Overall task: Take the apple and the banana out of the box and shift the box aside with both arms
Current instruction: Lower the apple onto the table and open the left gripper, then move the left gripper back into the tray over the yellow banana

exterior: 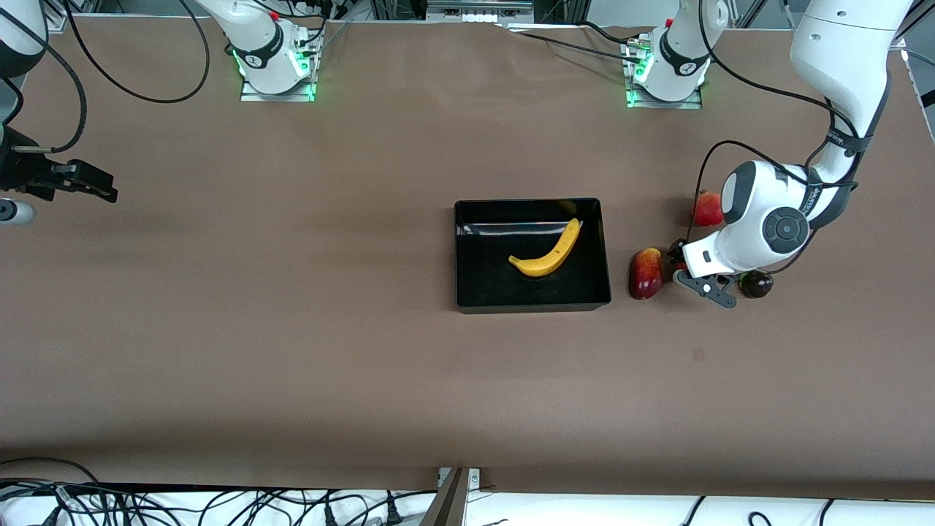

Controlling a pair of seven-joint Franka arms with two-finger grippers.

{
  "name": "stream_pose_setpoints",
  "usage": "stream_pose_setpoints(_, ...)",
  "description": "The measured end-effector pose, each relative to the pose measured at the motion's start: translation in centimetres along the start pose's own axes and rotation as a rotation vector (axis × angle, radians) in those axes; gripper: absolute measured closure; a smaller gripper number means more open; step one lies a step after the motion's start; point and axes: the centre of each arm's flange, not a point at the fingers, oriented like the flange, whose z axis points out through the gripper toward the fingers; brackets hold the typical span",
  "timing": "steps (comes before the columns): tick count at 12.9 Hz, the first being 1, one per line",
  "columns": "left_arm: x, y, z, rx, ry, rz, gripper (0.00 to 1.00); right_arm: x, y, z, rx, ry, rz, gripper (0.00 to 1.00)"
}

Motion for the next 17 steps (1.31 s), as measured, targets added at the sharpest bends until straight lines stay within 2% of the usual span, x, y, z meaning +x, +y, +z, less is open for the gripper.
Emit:
stream_pose_setpoints(1, 0.1, 0.0, -1.1, -0.009, 0.001, -0.015, 0.01, 0.0, 0.0, 0.0, 0.0, 0.0, 0.0, 0.0)
stream_pose_setpoints(3, 1.2, 2.1, -5.5, -0.056, -0.004, -0.04, 0.0, 0.0, 0.0, 0.0, 0.0, 0.0, 0.0, 0.0)
stream_pose_setpoints(6, 3.6, 10.6, -12.8, -0.037, 0.03, -0.074, 0.0, 0.0, 0.0, 0.0, 0.0, 0.0, 0.0, 0.0)
stream_pose_setpoints(8, 4.6, 17.0, -14.2, -0.021, 0.043, -0.116, 0.0, 0.0, 0.0, 0.0, 0.0, 0.0, 0.0, 0.0)
stream_pose_setpoints(12, 6.9, 25.9, -11.5, -0.025, 0.077, -0.161, 0.0, 0.0, 0.0, 0.0, 0.0, 0.0, 0.0, 0.0)
stream_pose_setpoints(15, 8.9, 28.6, -6.6, -0.04, 0.086, -0.122, 0.0, 0.0, 0.0, 0.0, 0.0, 0.0, 0.0, 0.0)
stream_pose_setpoints(17, 10.3, 29.4, -4.9, -0.013, 0.079, -0.076, 0.0, 0.0, 0.0, 0.0, 0.0, 0.0, 0.0, 0.0)
